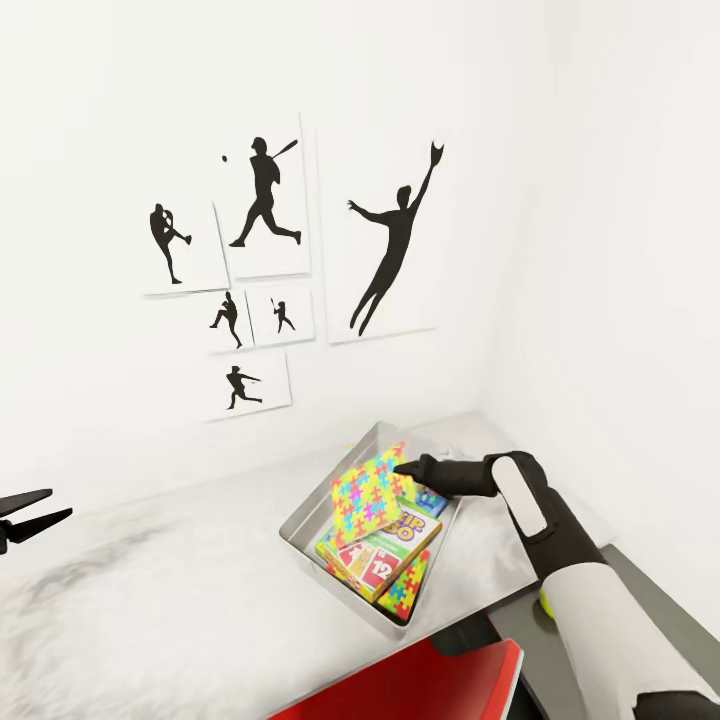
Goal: Put all the toys in the child's room - the three board games (two on the bed and one on the table), the two jigsaw puzzles on the table, and the tennis ball on the table - inside the toy box on the table in the child's room.
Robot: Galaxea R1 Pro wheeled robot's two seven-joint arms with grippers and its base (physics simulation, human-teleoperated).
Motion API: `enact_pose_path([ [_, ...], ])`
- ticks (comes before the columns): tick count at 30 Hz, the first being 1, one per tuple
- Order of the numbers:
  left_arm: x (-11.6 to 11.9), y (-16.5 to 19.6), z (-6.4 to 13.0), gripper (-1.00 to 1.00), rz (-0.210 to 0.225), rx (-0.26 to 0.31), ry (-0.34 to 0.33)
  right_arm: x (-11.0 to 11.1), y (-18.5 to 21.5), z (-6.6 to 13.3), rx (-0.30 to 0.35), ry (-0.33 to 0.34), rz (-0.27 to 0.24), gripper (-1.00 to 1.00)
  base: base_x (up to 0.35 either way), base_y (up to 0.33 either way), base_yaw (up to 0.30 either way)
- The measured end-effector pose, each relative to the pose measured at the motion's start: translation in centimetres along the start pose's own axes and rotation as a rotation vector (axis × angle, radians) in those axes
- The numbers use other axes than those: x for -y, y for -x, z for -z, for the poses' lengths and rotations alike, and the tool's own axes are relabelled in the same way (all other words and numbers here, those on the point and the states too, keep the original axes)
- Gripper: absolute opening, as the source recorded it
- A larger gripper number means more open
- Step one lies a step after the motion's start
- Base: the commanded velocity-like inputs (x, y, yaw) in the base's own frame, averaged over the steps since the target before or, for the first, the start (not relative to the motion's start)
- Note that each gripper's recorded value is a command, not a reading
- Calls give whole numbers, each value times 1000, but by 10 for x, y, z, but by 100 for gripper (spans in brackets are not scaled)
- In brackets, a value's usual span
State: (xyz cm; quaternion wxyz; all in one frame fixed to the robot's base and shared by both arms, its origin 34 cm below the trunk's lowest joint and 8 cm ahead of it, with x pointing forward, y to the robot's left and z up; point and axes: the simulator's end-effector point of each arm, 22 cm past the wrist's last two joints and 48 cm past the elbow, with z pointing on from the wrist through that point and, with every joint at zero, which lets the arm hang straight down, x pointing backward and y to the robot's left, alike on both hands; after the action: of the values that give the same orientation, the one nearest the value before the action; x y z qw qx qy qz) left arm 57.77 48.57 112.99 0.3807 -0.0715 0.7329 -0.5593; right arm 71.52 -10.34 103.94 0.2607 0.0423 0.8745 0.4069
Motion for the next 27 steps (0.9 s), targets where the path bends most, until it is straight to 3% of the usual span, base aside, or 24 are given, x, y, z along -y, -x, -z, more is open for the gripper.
enact_pose_path([
  [7,0,-1,-1,100,1,0,-2,17,-11,-10,-55,-36,-26,-100,0,0,0],
  [25,0,-1,-1,100,1,-1,-1,35,-19,-17,-99,-75,-72,-100,0,0,0],
  [26,0,-1,-1,100,1,-1,-1,35,-19,-17,-99,-76,-73,100,0,0,0],
  [27,0,-1,-1,100,1,-1,-1,35,-19,-17,-100,-77,-74,100,0,0,0],
])
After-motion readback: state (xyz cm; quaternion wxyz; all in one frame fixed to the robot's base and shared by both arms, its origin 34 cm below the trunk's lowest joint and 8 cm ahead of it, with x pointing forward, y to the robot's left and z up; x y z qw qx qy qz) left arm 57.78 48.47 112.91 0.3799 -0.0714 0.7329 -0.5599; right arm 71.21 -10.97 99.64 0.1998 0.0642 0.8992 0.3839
